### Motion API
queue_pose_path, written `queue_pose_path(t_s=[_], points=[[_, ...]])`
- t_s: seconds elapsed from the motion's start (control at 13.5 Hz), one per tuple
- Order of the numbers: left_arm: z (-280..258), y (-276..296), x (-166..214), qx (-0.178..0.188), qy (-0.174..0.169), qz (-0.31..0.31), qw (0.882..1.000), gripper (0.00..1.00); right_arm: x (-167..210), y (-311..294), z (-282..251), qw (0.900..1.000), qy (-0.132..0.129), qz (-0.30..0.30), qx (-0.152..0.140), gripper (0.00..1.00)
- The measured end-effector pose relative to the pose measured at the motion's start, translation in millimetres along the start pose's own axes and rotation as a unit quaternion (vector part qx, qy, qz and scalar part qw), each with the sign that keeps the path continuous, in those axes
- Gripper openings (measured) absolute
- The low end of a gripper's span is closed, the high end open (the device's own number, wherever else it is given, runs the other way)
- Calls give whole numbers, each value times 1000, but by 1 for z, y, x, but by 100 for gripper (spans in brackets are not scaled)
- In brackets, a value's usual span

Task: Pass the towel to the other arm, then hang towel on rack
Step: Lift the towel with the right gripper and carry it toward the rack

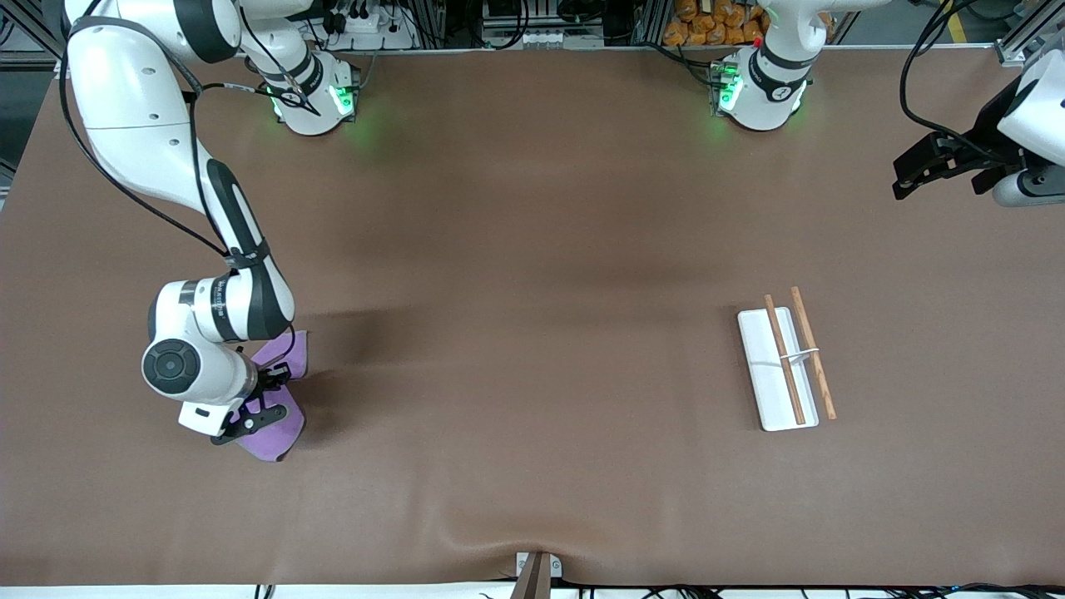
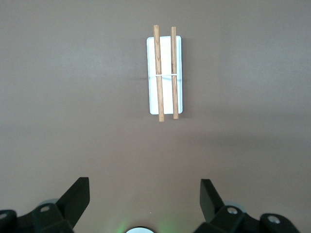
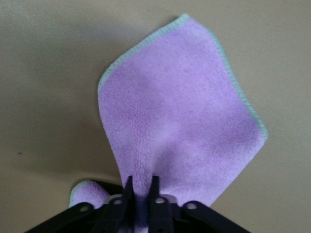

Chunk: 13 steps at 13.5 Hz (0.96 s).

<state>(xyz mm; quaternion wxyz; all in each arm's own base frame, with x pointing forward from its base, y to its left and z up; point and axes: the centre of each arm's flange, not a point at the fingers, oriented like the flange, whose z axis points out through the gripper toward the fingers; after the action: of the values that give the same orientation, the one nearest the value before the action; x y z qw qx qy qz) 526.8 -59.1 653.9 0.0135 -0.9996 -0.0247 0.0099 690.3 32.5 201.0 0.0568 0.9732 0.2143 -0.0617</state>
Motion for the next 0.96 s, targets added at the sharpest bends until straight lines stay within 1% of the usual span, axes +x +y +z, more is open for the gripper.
queue_pose_path(t_s=[0.07,0.22,0.37,0.59,0.74,0.96], points=[[0,0,0,0,0,0,1000,100,0,0,-1,1000,1,1,1,2],[0,1,0,-1,0,0,1000,100,3,0,-6,1000,7,1,0,2],[0,1,0,-1,0,1,1000,100,11,-4,-25,1000,23,-3,-2,2],[-1,1,0,-1,0,1,1000,100,16,-23,-80,999,37,-14,0,2],[-1,1,-1,-1,0,1,1000,100,17,-43,-121,998,52,-21,10,2],[-2,0,-1,-1,1,0,1000,100,23,-97,-183,994,88,-57,22,2]])
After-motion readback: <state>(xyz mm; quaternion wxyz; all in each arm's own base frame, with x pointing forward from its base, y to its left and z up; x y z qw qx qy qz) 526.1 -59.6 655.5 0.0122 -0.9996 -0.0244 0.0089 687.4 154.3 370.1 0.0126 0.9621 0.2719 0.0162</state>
